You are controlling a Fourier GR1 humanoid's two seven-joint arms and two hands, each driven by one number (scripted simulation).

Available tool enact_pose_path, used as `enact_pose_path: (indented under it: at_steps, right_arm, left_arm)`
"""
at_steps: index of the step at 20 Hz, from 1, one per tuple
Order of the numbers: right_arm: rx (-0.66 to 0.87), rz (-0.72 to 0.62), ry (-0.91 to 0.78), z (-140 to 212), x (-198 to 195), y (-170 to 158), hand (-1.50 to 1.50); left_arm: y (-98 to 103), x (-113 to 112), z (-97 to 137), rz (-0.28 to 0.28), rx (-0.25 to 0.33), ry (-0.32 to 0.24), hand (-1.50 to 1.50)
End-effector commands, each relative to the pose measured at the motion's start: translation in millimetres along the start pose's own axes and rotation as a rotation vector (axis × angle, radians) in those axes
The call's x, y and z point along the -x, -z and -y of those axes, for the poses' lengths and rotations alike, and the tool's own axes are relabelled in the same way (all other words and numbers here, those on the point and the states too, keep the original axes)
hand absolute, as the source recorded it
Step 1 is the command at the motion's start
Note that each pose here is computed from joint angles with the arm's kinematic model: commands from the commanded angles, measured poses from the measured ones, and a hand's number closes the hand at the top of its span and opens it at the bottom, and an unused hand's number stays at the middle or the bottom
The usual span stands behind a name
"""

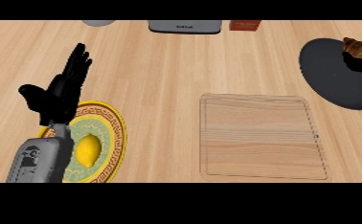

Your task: Pick the croissant from the cutting board and place it in the pan

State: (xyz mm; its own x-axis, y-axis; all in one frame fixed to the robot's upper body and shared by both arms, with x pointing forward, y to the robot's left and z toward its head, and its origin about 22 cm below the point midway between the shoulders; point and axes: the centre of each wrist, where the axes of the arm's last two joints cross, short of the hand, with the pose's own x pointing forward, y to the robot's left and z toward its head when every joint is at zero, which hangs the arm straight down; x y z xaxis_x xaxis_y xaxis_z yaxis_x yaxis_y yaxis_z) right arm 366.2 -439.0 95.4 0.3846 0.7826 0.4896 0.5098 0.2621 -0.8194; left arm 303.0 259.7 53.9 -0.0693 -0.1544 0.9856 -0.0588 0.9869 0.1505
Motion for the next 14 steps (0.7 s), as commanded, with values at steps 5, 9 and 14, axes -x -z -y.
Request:
enact_pose_path:
  at_steps: [5,9,14]
  right_arm:
    - [0.029,-0.064,0.001,-2,42,2,1.50]
    - [-0.044,-0.106,0.112,-13,43,-2,1.50]
    - [-0.299,-0.188,0.277,-25,58,-16,-1.50]
  left_arm:
    - [4,-3,21,0.002,0.023,-0.006,0.00]
    - [15,-13,10,0.021,0.014,0.003,0.00]
    - [5,-5,8,0.019,0.027,-0.008,0.00]
